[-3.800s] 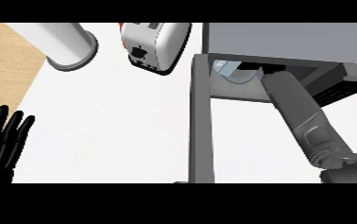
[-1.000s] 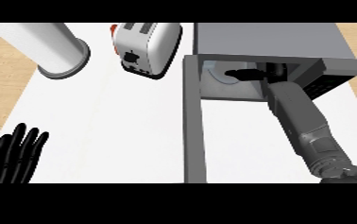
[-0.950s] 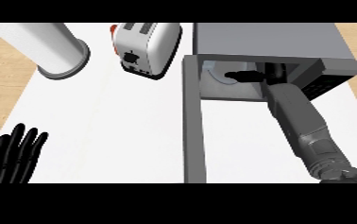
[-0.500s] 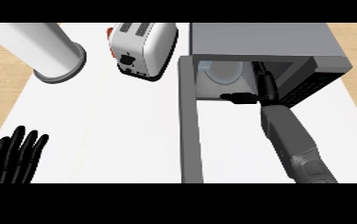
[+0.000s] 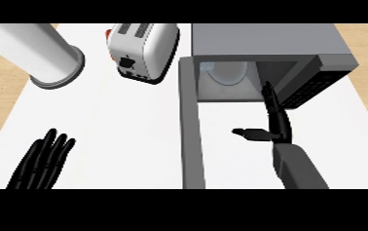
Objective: Pick up the milk, place it into the microwave and close the microwave
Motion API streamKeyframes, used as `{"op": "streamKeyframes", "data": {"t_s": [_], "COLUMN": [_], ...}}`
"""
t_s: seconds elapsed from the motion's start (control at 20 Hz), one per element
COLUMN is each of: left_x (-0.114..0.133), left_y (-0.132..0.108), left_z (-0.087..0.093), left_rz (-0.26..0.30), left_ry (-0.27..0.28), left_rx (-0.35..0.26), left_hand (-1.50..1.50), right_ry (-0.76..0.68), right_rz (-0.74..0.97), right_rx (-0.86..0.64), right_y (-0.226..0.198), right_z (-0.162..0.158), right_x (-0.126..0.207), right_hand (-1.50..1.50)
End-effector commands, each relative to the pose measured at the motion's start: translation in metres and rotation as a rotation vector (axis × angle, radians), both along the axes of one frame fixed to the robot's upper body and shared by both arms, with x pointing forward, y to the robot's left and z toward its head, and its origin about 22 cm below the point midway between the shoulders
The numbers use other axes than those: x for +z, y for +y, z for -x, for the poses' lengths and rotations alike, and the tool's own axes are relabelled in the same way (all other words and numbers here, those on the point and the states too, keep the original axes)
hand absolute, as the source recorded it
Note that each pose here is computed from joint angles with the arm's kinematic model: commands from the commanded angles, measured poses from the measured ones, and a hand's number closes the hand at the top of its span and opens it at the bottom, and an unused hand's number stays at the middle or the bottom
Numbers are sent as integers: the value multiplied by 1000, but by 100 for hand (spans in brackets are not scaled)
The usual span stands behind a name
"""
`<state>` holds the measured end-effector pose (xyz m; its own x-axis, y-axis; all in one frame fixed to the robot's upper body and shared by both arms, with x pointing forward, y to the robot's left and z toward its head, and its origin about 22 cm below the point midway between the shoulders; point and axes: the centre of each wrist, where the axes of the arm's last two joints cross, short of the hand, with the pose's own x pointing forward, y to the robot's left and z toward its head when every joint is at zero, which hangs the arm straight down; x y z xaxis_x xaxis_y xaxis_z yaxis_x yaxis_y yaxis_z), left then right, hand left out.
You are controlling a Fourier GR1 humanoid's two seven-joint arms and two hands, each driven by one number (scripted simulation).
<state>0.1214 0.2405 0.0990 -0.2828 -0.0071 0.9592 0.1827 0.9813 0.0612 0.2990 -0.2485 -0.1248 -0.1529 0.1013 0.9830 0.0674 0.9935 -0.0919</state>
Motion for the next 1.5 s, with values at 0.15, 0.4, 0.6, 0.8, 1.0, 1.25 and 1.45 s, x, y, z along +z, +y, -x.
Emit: {"op": "streamKeyframes", "data": {"t_s": [0.15, 0.4, 0.6, 0.8, 1.0, 1.25, 1.45], "left_x": [-3, -4, -18, -28, -12, -26, -57], "left_y": [-11, -23, -20, -48, -72, -104, -136], "left_z": [-8, -25, -40, -70, -86, -99, -107], "left_rz": [-43, -86, -87, -119, -190, -257, -312], "left_ry": [60, 13, 57, 33, 56, 159, 105], "left_rx": [-177, -184, -256, -315, -437, -599, -594], "left_hand": [150, 150, 150, 150, 150, 150, 150], "right_ry": [7, -19, -54, -51, -71, -78, -113], "right_rz": [-116, -169, -172, -189, -154, -175, -183], "right_rx": [73, 64, 47, 48, 54, 36, 34], "right_y": [-10, -18, -42, -52, -57, -69, -78], "right_z": [61, 118, 130, 145, 183, 203, 207], "right_x": [-28, -38, -17, -14, -5, -2, 12], "right_hand": [-150, -150, -150, -150, -150, -150, -150]}}
